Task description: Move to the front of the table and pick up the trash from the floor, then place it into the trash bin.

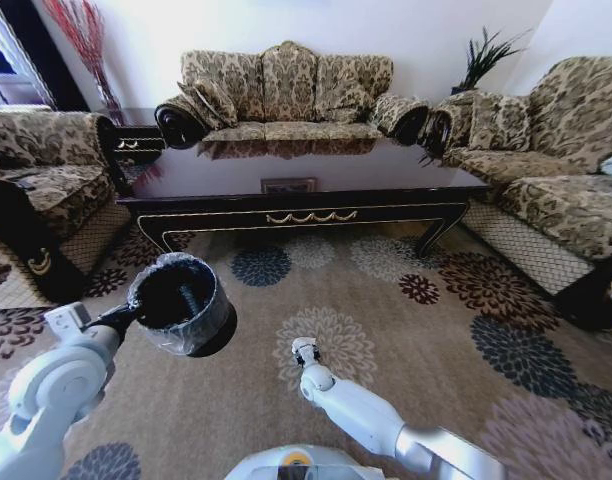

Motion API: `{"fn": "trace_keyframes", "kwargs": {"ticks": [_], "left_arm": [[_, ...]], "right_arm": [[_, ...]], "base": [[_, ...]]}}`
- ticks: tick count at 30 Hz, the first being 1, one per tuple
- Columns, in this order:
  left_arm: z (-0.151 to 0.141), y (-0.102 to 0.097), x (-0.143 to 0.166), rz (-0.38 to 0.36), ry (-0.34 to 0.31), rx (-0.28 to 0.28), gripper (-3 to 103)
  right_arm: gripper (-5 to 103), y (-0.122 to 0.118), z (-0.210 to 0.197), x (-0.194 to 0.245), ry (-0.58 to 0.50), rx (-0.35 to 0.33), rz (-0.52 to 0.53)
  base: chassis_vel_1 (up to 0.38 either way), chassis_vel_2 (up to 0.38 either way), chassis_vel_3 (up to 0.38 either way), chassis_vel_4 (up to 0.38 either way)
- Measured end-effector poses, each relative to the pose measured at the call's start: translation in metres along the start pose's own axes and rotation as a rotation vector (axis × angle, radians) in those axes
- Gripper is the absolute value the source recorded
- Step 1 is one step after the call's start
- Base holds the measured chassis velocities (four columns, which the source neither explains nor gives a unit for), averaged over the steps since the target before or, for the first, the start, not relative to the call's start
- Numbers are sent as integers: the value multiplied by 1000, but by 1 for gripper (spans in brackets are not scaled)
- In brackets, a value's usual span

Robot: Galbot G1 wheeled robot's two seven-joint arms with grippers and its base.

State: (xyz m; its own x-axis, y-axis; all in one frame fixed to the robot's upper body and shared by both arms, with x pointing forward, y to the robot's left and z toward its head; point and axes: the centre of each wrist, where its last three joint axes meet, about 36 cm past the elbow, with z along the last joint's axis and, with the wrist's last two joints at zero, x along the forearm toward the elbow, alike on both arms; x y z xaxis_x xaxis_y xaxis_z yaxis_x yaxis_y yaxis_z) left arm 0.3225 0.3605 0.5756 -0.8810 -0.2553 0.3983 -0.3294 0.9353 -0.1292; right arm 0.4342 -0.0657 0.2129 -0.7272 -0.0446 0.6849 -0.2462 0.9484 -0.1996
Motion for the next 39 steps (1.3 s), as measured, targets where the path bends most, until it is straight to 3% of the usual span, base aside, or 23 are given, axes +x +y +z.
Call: {"fn": "trace_keyframes", "kwargs": {"ticks": [2,8,12,14,17,22,25,27,29,35,39], "left_arm": [[1,0,0,-1,1,2,4],[3,0,0,-6,5,4,4],[3,1,0,-10,5,1,4],[2,1,0,-11,4,0,4],[3,2,-1,-19,6,0,4],[6,3,-5,-34,15,-2,4],[13,-1,-7,-24,28,-14,4],[14,-1,-8,-24,30,-17,4],[18,-3,-12,-22,41,-24,4],[26,-7,-13,-7,66,-39,4],[29,-6,-18,-4,75,-59,4]], "right_arm": [[44,1,-2,5,-17,-5,-10],[28,3,-6,18,-86,-8,-32],[7,-5,-4,26,-132,1,-33],[2,-7,-4,27,-144,3,-32],[1,-15,-5,31,-175,-2,-27],[0,-50,-21,52,-274,-48,-6],[0,-82,-47,74,-388,-61,23],[0,-86,-54,78,-413,-64,27],[0,-100,-77,94,-516,-78,50],[0,-107,-107,124,-676,-118,18],[0,-97,-123,148,-791,-175,-35]], "base": [[0,0,0,0],[0,0,0,0],[0,0,0,0],[0,0,0,0],[0,0,0,0],[0,0,0,0],[0,0,0,0],[0,0,0,0],[0,0,0,0],[0,0,0,0],[0,0,0,0]]}}
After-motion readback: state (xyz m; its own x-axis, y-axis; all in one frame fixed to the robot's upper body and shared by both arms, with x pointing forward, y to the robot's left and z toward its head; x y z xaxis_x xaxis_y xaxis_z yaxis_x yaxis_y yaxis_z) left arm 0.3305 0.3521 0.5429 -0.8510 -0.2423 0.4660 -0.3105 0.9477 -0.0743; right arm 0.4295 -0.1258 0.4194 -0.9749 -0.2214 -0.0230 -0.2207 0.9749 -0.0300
